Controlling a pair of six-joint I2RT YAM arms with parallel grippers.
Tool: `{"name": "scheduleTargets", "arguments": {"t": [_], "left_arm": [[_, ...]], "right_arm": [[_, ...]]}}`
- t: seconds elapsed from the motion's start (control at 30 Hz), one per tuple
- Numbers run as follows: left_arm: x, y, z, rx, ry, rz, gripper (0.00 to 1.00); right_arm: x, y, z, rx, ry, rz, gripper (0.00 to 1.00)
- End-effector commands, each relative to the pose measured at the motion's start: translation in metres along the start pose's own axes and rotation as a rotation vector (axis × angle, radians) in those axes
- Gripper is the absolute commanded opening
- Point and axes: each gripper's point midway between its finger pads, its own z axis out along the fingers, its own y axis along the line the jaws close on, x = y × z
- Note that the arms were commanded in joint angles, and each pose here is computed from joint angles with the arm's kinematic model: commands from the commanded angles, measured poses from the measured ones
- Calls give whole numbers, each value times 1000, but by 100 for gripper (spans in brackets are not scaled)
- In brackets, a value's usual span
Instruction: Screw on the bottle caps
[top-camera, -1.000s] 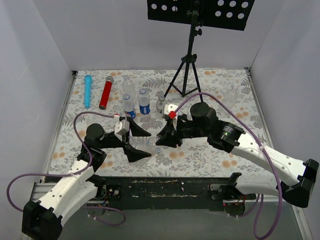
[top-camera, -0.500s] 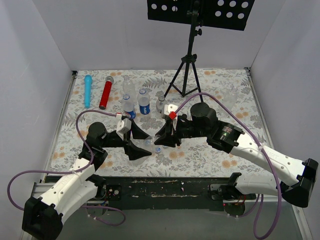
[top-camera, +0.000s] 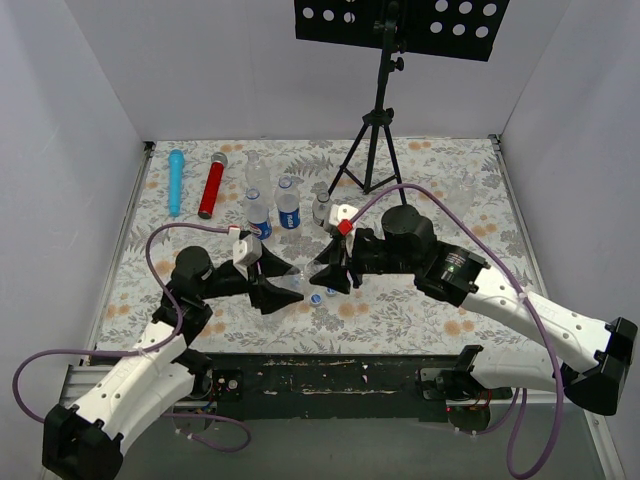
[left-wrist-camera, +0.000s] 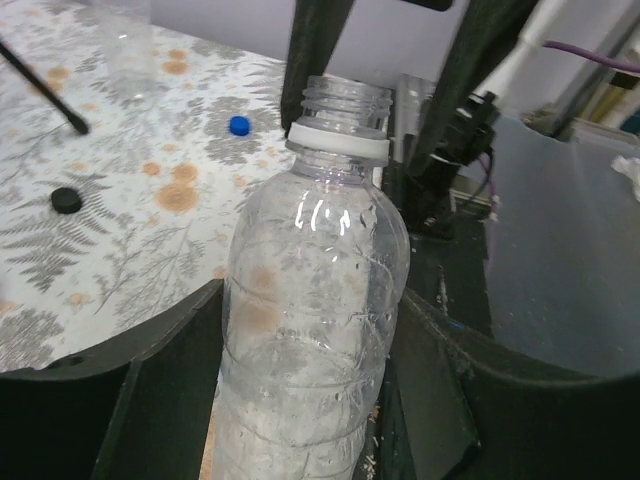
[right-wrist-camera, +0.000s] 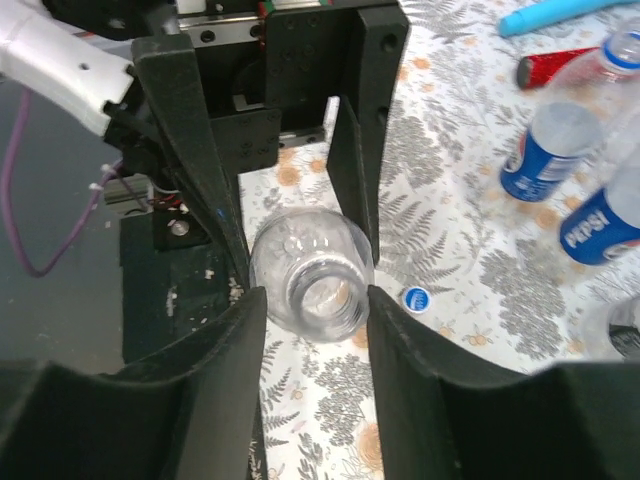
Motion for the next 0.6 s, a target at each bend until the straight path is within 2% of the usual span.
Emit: {"name": "scheduleTargets", "arguments": {"t": [0.0,0.13,0.23,0.4,0.57], "left_arm": [[-13,35,-8,-233,-12,0,45],[-19,66,-27,-483,-52,-23,45],[-38,75,-51,-642,-152,22,44],[-61,73,-84,-787,-306,83,42],[-83,65,-111,-872,-442,174,43]], "right_arm": [[-24,-16,-16,137,-63,-18,55],[-15,-39,-27,281,0,-2,64],[3,-59,-31,396,84,21,68],[60,-85,-24,519,322,72,68],[120,-95,-6,530,558,122,68]]}}
